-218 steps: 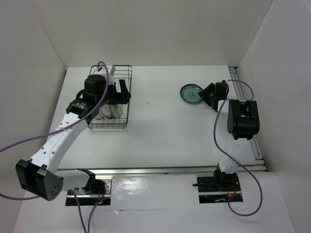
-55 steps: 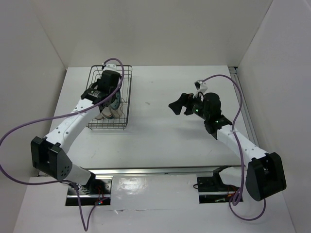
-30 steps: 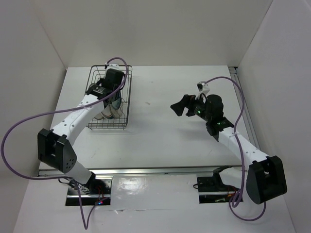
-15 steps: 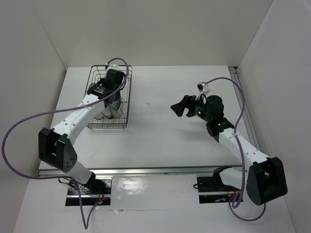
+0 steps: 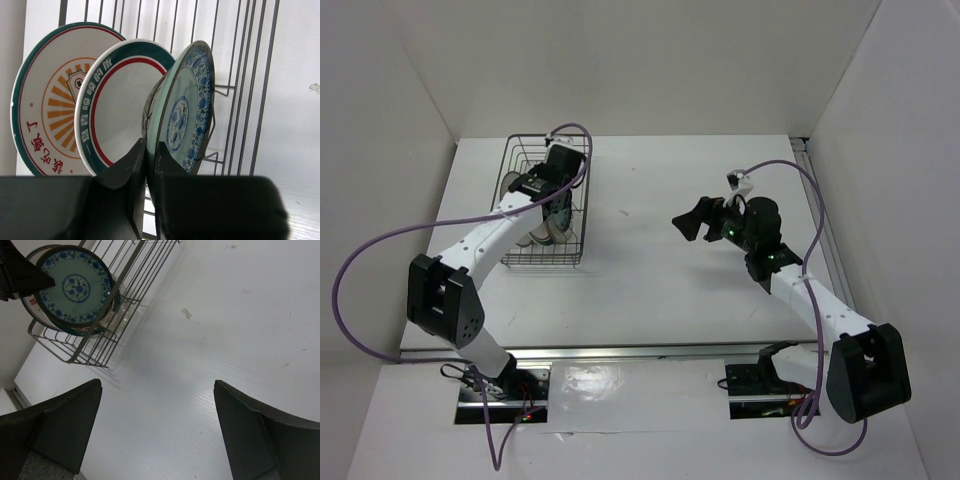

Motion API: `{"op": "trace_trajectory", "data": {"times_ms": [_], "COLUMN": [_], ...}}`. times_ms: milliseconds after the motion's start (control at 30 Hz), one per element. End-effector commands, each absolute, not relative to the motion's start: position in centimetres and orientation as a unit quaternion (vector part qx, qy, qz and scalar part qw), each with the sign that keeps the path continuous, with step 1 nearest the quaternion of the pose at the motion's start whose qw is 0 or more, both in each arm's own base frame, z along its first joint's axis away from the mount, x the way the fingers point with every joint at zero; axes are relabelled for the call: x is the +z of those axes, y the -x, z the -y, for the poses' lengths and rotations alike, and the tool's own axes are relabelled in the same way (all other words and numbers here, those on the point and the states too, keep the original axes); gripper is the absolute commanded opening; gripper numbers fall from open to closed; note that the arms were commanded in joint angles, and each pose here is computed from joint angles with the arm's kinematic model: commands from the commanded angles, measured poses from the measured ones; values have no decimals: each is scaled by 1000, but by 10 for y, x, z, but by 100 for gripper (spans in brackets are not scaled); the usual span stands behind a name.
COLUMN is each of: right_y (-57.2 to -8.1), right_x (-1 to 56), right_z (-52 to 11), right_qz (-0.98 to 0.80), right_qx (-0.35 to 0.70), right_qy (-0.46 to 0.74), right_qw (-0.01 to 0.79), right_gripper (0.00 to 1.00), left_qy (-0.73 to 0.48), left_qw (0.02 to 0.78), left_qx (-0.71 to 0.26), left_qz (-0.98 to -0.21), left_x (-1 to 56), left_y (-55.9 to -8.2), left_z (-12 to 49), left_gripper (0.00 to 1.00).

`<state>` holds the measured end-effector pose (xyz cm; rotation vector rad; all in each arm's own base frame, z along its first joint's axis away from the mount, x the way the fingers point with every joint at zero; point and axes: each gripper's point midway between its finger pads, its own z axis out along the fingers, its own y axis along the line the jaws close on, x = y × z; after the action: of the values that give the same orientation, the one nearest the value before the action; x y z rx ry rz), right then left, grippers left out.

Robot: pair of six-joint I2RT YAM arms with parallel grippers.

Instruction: Load the plates into the dish rack

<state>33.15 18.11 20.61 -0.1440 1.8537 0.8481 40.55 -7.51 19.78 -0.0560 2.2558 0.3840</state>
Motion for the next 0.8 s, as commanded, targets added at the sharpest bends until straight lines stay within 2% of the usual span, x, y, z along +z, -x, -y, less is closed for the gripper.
{"op": "trace_trajectory", "data": {"times_ms": [0,167,500,600,633,700,733,767], "right_y": [-332,-332,-332,-332,-333,-337,-343,-343], "right_x": [222,224,225,222,216,224,226,221], "right_z": [-181,-181,-179,-178,-176,-175,-168,-163], "right_qz": [-750,-747,-748,-751,-759,-757,-762,-777], "right_qx": [359,359,354,350,345,338,321,306], "right_qy": [77,78,79,75,69,69,53,40], "right_qw": [550,554,557,554,548,555,561,549], "right_gripper": [100,100,100,100,100,100,100,100], "left_qy": [28,31,32,34,35,38,40,38], "left_qw": [431,419,418,438,444,463,468,473], "left_qx": [143,145,134,111,103,73,61,49], "left_qz": [-890,-896,-898,-891,-889,-883,-881,-879], "left_x": [210,203,202,222,228,248,253,259], "left_y": [-416,-415,-415,-410,-408,-402,-399,-397], "left_z": [83,83,87,89,90,94,97,99], "left_gripper": [20,32,43,56,71,84,90,91]}}
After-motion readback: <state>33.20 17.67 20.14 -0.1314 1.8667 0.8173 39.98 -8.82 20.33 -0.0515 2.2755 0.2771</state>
